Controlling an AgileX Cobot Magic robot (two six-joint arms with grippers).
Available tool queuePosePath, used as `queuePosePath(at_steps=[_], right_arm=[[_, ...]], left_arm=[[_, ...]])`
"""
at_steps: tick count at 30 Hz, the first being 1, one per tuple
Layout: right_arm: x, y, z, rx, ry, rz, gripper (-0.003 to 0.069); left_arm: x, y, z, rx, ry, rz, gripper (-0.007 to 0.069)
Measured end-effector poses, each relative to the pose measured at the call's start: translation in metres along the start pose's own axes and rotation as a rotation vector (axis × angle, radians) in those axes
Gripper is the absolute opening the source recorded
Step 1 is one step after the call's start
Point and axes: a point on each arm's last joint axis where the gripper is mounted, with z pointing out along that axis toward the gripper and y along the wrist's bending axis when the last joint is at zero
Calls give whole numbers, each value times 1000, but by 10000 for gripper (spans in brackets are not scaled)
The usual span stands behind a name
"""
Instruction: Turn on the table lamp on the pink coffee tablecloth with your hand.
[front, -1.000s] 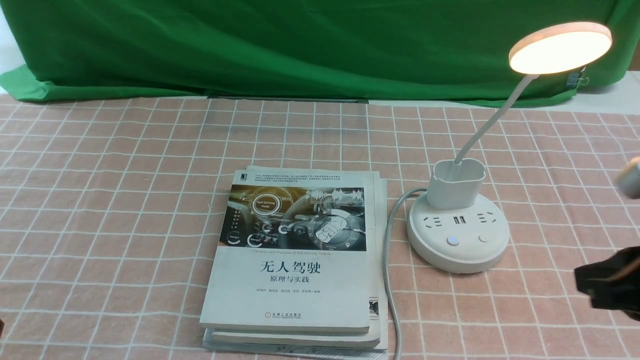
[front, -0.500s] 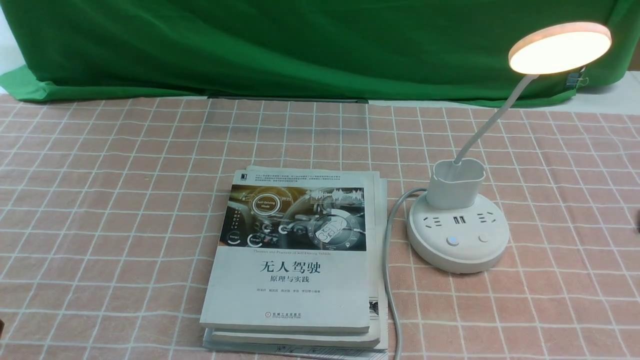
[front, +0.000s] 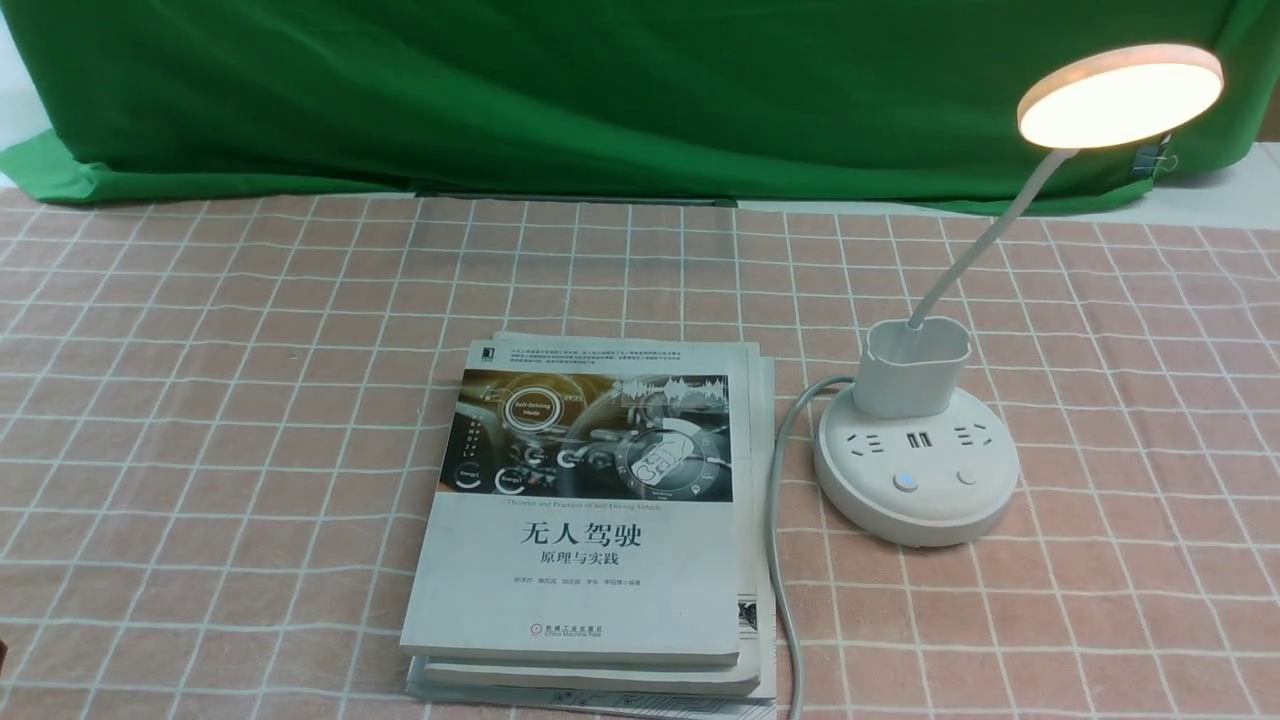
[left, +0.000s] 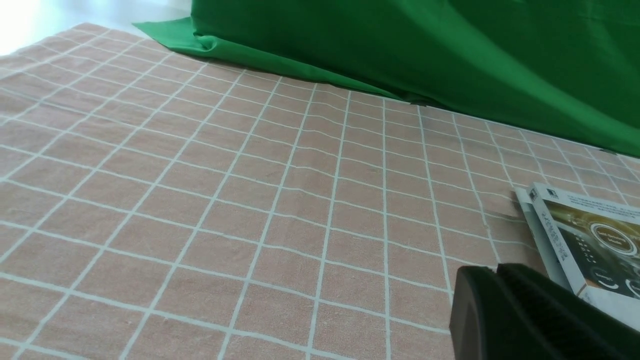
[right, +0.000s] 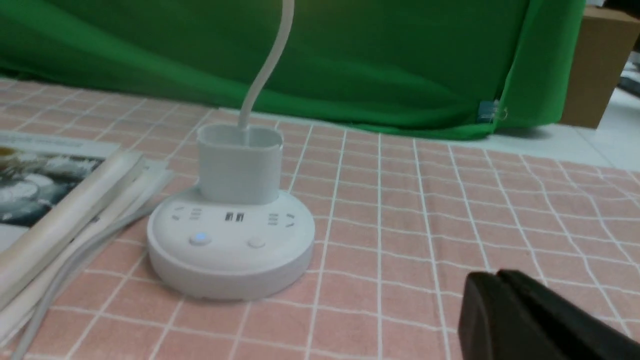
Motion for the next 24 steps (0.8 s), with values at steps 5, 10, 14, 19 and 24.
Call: queuePosePath(at_steps=[5, 10, 14, 19, 24], right_arm=[[3, 1, -2, -6, 28, 3, 27], [4, 1, -2, -7, 34, 4, 28], [4, 1, -2, -7, 36, 4, 35], [4, 1, -2, -7, 36, 5, 50], [4, 1, -2, -7, 36, 6, 67]], left_arm=[[0, 0, 0, 0, 2, 0, 19], [0, 0, 0, 0, 0, 0, 19], [0, 0, 0, 0, 0, 0, 19], [0, 0, 0, 0, 0, 0, 19], [0, 0, 0, 0, 0, 0, 19]])
